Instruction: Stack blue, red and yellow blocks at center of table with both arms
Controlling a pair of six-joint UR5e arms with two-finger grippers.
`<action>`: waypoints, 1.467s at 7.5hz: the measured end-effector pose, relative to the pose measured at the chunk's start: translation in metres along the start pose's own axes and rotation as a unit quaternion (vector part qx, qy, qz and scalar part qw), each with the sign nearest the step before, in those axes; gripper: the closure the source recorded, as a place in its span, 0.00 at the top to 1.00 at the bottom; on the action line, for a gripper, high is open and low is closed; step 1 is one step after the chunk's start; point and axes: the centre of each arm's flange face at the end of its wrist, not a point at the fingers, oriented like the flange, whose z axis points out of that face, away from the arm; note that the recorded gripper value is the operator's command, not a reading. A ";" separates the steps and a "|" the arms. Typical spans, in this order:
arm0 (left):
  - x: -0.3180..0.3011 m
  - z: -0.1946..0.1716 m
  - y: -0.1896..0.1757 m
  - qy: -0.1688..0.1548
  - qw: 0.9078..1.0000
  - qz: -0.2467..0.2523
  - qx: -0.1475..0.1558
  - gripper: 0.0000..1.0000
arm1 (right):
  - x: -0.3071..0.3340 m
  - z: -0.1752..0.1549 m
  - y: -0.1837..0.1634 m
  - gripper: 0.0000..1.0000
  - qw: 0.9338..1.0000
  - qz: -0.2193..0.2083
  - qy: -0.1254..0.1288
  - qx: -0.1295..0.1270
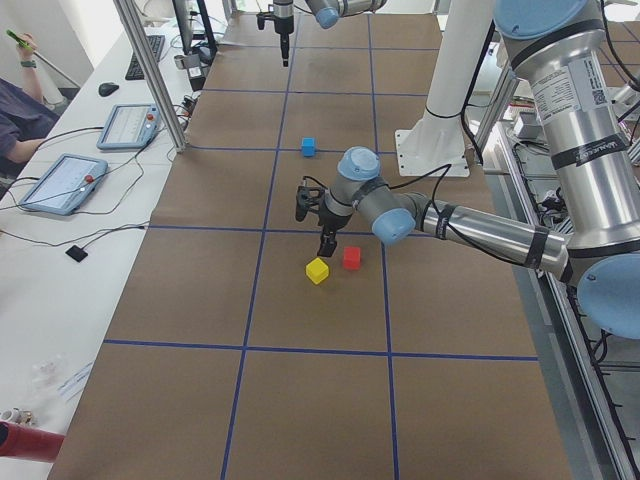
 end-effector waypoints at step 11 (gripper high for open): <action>0.067 0.117 0.100 -0.032 0.998 0.058 -0.016 0.97 | 0.044 0.011 0.005 0.99 1.000 -0.003 0.012 -0.011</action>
